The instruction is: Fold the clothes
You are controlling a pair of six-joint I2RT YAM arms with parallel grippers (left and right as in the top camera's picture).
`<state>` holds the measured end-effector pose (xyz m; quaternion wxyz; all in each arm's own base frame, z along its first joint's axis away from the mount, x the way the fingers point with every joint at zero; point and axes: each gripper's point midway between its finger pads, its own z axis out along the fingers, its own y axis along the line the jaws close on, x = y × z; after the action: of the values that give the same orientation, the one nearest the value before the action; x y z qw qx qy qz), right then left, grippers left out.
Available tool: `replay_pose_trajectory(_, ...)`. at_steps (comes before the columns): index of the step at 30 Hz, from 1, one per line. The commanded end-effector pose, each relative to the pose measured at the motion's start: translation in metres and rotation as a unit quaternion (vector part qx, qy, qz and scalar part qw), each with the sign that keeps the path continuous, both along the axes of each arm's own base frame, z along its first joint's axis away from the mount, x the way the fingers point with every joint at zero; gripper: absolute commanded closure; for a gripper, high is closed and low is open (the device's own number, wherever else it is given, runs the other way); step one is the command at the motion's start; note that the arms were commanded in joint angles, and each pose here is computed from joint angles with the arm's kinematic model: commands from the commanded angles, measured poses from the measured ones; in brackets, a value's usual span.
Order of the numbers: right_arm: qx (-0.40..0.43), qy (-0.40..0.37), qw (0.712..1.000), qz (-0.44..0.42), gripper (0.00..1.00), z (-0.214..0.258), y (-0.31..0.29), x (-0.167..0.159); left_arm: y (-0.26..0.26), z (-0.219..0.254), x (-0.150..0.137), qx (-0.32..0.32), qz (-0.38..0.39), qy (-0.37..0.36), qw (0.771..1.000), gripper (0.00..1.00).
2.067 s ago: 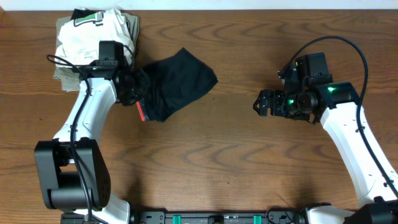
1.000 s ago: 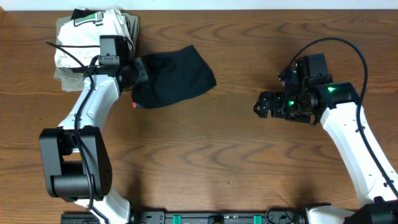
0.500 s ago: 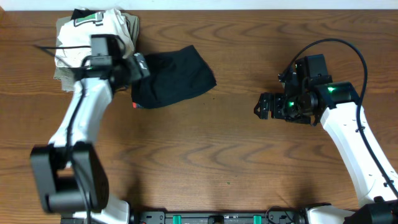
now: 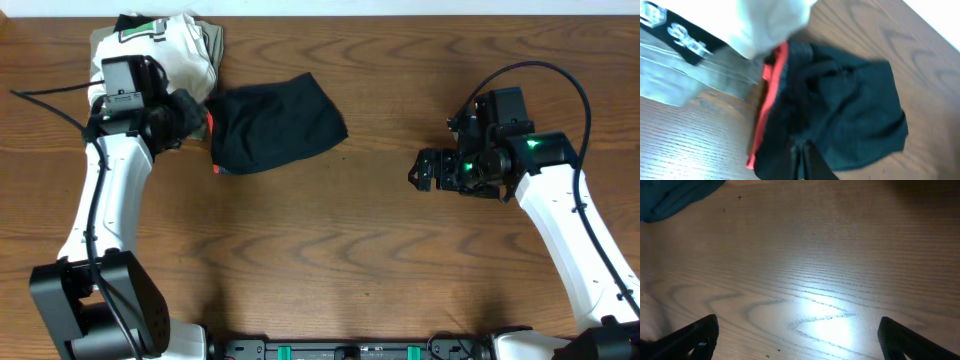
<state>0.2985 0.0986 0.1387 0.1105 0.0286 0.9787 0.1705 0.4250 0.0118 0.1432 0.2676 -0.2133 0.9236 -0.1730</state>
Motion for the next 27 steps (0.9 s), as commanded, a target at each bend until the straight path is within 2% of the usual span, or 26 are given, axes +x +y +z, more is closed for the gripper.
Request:
replay_pose_trajectory(1, 0.0, 0.002, 1.0, -0.001, 0.01, -0.001, 0.002, 0.0, -0.024, 0.002, 0.001, -0.011, -0.042, -0.003, 0.999, 0.94)
replay_pose_trajectory(4, 0.001, -0.005, 1.0, -0.002, 0.01, 0.0, 0.003, 0.003, -0.042, 0.003, 0.002, 0.004, -0.068, -0.009, 0.998, 0.94)
replay_pose_trajectory(8, 0.001, -0.005, 1.0, -0.001, 0.01, 0.0, 0.003, 0.003, -0.042, -0.009, 0.008, 0.047, -0.06, -0.002, 0.997, 0.94)
replay_pose_trajectory(19, 0.0, 0.001, 1.0, -0.001, 0.01, -0.001, 0.003, 0.0, -0.013, -0.089, 0.017, 0.082, -0.026, 0.076, 0.993, 0.94)
replay_pose_trajectory(27, -0.001, 0.009, 1.0, -0.001, 0.01, -0.002, 0.002, -0.003, 0.002, -0.094, 0.019, 0.094, -0.005, 0.079, 0.992, 0.93)
